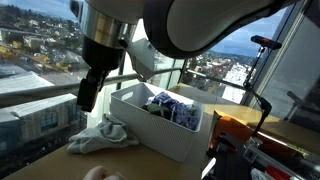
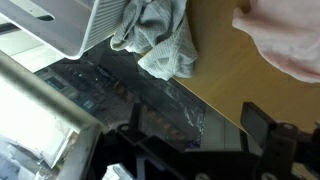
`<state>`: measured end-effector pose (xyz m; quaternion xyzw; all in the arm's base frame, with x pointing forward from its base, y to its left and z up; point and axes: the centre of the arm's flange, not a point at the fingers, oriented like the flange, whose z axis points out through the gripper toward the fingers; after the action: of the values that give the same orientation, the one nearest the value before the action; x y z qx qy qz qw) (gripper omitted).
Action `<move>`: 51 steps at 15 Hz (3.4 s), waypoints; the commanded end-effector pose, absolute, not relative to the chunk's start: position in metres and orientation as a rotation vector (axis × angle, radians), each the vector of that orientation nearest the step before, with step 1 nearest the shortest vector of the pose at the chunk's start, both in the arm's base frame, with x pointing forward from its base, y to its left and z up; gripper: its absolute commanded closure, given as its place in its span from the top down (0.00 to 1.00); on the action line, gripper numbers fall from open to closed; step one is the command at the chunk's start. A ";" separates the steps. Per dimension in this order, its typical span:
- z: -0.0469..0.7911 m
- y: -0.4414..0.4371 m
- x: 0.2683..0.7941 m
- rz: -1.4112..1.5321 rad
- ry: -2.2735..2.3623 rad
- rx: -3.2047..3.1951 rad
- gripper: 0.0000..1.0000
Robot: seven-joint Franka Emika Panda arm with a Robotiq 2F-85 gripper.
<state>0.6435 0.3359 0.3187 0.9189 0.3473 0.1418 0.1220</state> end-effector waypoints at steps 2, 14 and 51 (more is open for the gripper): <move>0.289 0.367 0.673 0.312 1.363 2.549 1.00; 0.171 0.258 0.653 0.073 1.824 2.245 1.00; 0.556 0.152 0.671 0.720 1.568 2.013 0.03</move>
<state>0.6565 0.1866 0.4925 0.7300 0.6006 0.2317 0.2296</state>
